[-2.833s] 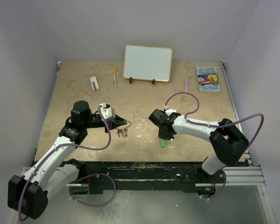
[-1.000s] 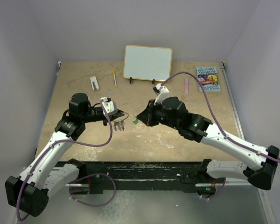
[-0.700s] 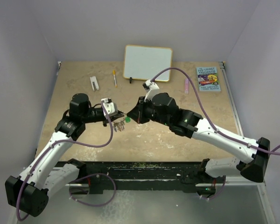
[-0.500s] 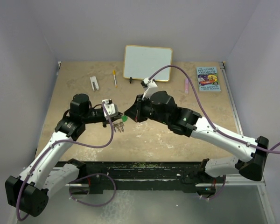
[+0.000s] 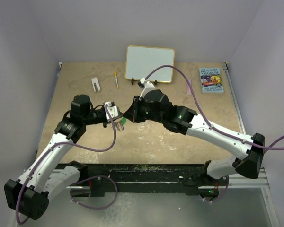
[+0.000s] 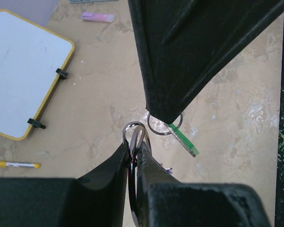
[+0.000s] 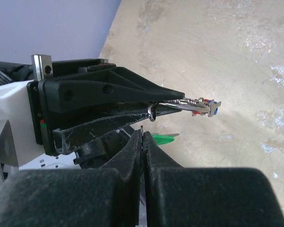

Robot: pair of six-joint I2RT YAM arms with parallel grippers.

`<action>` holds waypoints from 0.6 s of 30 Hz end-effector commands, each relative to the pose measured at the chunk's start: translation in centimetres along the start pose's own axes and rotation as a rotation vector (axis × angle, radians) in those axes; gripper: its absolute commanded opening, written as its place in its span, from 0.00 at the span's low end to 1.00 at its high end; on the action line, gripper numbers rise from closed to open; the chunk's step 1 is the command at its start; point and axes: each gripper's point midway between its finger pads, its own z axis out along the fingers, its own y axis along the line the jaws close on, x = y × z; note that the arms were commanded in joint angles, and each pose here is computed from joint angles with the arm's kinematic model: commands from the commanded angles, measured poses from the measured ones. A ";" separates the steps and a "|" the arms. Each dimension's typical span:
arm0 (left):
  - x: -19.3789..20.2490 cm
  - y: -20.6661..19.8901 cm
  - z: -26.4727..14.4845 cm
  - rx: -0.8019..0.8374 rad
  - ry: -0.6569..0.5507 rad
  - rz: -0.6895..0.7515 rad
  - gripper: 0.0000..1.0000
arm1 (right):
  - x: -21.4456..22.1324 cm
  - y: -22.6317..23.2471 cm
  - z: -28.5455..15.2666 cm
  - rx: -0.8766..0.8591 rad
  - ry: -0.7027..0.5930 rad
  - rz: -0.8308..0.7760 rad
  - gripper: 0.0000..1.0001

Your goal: Put the keys on the keyring

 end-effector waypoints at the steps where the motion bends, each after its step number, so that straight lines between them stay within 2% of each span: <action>1: -3.3 1.4 -0.8 -0.051 -0.048 0.163 0.04 | -2.0 2.0 -1.0 -0.036 -0.041 0.044 0.00; 11: -4.0 1.4 -0.8 -0.076 -0.021 0.335 0.05 | -2.2 2.5 -1.3 -0.037 -0.042 0.065 0.00; 18: -3.9 1.1 -0.7 -0.086 0.005 0.393 0.04 | -2.3 2.3 -1.5 -0.017 -0.040 0.083 0.00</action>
